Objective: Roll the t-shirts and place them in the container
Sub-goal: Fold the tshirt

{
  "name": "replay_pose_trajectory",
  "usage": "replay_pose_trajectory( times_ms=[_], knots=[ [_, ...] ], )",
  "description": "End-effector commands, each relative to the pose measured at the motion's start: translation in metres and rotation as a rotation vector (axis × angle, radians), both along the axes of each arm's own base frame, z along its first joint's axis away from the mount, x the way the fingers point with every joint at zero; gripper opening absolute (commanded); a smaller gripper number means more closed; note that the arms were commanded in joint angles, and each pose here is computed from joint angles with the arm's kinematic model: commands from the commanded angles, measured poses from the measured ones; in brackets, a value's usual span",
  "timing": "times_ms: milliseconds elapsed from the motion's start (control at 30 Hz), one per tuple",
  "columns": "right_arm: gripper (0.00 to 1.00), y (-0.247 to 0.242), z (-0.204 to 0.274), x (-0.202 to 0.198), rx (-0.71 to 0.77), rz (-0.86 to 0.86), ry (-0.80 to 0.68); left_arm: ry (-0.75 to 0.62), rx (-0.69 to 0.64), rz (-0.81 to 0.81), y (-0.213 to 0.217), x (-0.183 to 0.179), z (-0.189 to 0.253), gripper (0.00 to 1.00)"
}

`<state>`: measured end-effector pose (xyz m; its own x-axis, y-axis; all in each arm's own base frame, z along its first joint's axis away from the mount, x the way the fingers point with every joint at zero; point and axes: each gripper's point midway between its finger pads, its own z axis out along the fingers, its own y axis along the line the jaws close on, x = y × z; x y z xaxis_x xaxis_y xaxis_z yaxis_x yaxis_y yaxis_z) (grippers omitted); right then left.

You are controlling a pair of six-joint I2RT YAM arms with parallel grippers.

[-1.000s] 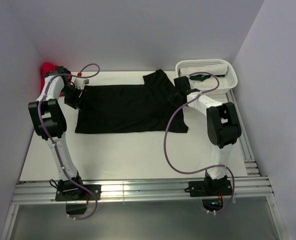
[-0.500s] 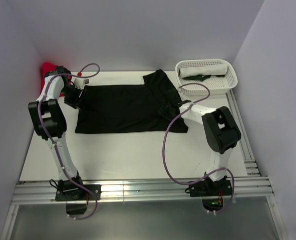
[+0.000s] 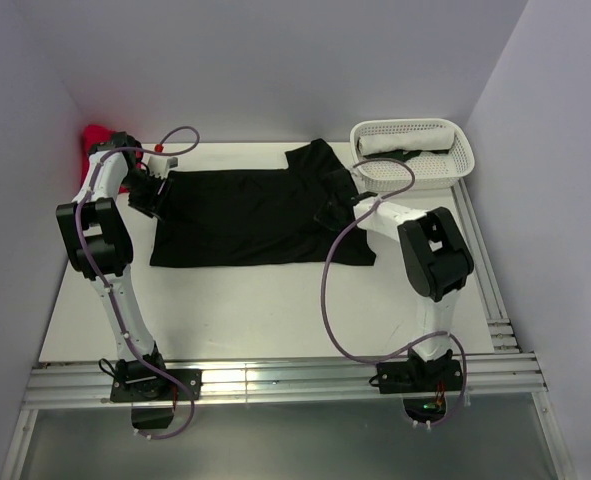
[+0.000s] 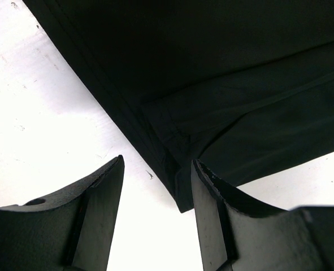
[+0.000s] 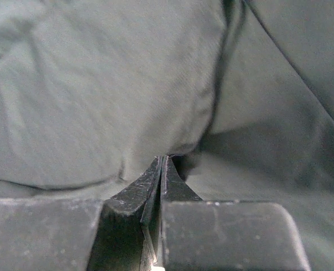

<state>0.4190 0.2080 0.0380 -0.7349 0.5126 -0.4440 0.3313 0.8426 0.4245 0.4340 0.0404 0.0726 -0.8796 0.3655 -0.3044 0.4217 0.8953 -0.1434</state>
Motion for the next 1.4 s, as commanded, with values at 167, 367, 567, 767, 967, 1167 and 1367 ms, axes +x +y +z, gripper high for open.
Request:
replay_pose_trajectory(
  times_ms=[167,367,567,767,967,1167,1367],
  knots=[
    [0.00,0.024,0.023,0.051,0.016,0.036,-0.071,-0.036,-0.016,0.001,-0.002,0.006,0.009,0.56],
    [0.00,0.031,0.015,0.076,0.021,0.060,-0.083,-0.028,-0.003,0.004,0.001,0.007,0.006,0.57],
    [0.01,0.037,0.007,0.092,0.028,0.090,-0.100,-0.033,0.008,0.011,0.004,0.011,0.004,0.58],
    [0.39,0.041,0.013,0.103,0.031,0.115,-0.164,-0.083,-0.004,0.039,0.004,0.019,0.011,0.71],
    [0.59,0.030,0.055,0.112,-0.005,0.094,-0.273,-0.197,-0.067,0.092,0.010,0.037,0.041,0.85],
    [0.61,0.019,0.106,0.112,0.001,0.077,-0.382,-0.169,-0.107,0.104,0.018,0.025,0.049,0.86],
    [0.59,-0.015,0.108,0.066,-0.059,-0.015,-0.304,-0.039,-0.120,0.032,0.022,-0.020,0.027,0.85]
  ],
)
